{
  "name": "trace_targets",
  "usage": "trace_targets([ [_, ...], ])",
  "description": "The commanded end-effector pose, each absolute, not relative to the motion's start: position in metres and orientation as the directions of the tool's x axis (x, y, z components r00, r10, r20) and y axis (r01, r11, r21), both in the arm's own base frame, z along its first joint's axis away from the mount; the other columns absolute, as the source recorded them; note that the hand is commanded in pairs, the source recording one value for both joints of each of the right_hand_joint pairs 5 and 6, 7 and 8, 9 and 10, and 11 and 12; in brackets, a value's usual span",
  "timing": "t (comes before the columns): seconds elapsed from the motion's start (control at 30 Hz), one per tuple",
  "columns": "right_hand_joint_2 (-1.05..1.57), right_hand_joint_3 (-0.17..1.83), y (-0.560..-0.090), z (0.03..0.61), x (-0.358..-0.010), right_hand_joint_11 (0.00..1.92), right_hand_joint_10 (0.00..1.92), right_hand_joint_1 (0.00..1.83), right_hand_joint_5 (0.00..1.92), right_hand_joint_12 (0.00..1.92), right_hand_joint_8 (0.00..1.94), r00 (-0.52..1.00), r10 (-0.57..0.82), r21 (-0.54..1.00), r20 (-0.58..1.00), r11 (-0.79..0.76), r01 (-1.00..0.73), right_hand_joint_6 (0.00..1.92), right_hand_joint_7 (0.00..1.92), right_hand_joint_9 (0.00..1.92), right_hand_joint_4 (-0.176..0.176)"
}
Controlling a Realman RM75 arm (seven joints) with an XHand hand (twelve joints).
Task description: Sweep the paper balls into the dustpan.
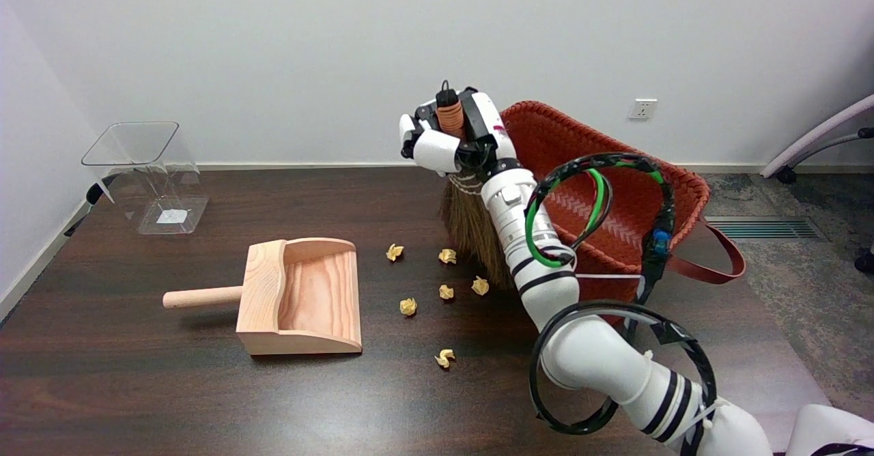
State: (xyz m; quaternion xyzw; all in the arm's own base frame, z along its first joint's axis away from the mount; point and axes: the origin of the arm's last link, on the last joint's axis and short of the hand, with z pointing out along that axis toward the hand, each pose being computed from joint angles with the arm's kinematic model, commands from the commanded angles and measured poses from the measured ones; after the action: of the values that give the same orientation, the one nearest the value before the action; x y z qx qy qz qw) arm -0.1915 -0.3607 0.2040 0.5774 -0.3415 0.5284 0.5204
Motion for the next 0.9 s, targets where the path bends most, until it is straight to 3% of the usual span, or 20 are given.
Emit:
trace_targets([
  [0.03,0.96,1.05,-0.35,0.199,-0.226,1.92,1.92,1.09,1.92,1.92,1.92,0.159,0.205,0.193,0.966,-0.156,-0.969,1.92,1.92,1.92,0.0],
  [0.57,0.79,1.1,-0.345,0.195,-0.232,1.92,1.92,1.13,1.92,1.92,1.92,0.104,0.232,0.151,0.967,-0.197,-0.969,1.92,1.92,1.92,0.0],
  [0.9,0.74,1.18,-0.351,0.2,-0.215,1.92,1.92,1.17,1.92,1.92,1.92,0.2,0.267,0.274,0.943,-0.278,-0.921,1.92,1.92,1.92,0.0],
])
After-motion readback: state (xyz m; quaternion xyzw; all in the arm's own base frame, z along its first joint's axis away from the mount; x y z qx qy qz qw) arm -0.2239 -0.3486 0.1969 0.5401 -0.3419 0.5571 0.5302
